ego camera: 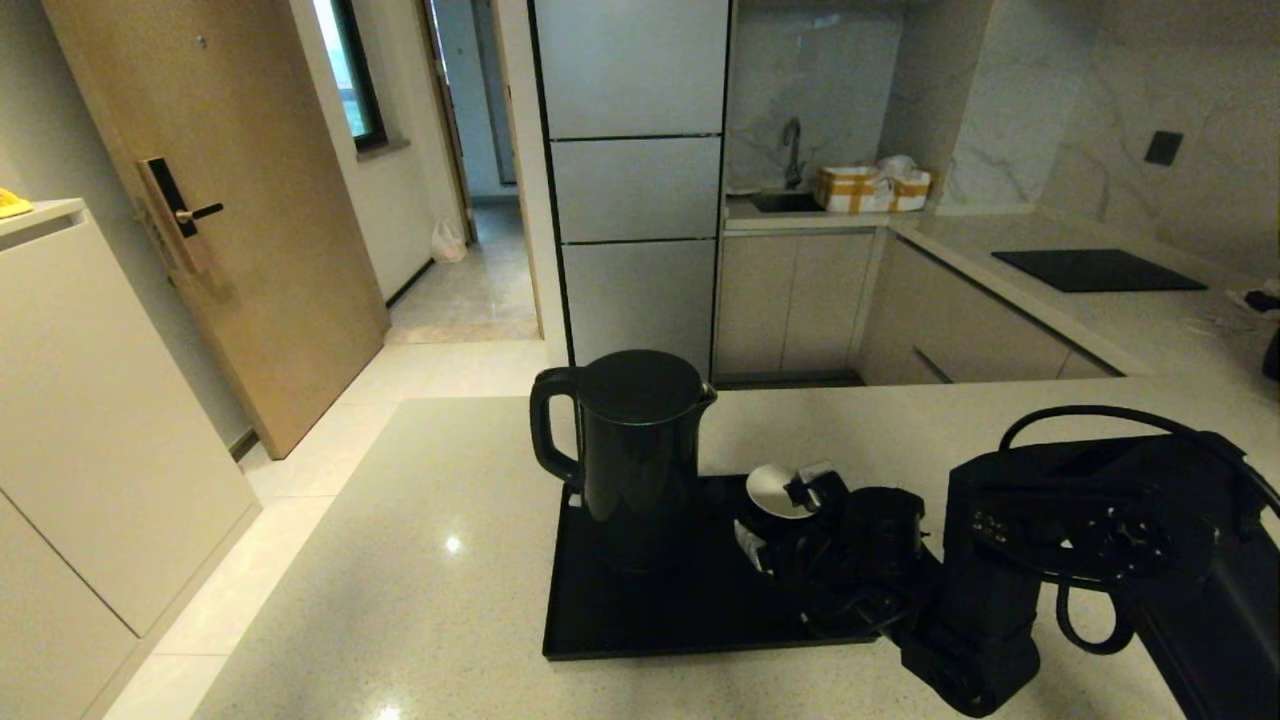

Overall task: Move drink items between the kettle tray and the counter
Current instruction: Pick up the tea cup

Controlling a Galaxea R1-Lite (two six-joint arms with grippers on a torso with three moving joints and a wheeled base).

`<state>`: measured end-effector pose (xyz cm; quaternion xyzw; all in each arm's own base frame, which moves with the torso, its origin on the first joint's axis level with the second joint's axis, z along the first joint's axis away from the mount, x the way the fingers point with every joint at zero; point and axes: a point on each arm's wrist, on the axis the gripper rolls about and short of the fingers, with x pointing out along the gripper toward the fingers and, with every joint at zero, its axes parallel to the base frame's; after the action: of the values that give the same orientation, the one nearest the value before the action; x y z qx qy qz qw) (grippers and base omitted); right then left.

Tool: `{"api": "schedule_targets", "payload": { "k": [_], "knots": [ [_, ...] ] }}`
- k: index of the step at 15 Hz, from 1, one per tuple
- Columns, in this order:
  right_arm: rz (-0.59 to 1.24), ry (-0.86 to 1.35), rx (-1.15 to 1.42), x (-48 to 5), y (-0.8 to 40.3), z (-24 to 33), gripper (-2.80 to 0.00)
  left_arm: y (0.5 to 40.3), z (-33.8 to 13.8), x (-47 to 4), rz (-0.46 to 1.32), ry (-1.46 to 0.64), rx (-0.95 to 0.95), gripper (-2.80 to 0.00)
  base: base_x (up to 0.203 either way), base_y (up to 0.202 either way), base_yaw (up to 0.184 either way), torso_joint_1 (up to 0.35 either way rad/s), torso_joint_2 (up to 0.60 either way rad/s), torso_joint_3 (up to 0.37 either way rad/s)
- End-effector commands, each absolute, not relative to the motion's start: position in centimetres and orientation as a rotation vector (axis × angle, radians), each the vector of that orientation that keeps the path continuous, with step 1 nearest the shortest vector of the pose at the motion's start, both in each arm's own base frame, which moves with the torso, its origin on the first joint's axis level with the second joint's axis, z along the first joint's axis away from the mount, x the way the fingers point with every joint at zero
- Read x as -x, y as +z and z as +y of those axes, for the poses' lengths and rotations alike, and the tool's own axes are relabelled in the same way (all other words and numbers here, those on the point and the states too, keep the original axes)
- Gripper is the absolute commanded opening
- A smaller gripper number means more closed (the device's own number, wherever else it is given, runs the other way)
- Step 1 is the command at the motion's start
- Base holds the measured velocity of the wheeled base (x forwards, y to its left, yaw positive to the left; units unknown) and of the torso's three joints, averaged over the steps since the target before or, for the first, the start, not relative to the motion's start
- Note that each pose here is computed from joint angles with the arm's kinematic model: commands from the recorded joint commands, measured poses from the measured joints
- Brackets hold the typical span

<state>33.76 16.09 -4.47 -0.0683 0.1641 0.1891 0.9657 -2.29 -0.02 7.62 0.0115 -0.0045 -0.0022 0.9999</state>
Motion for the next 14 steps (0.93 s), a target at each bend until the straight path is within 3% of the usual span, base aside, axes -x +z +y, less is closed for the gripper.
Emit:
{"api": "schedule_targets", "payload": {
  "k": [1, 14],
  "knots": [
    [0.325, 0.382, 0.137, -33.8, -4.5, 16.1, -2.80, 7.6, 0.0, 2.3, -0.008, -0.005, -0.023, -2.80, 0.000, 0.000, 0.000, 0.000, 0.00, 0.000],
    [0.298, 0.374, 0.130, -33.3, -2.6, 15.8, -2.80, 7.6, 0.0, 2.3, -0.008, -0.005, -0.023, -2.80, 0.000, 0.000, 0.000, 0.000, 0.00, 0.000]
  ]
}}
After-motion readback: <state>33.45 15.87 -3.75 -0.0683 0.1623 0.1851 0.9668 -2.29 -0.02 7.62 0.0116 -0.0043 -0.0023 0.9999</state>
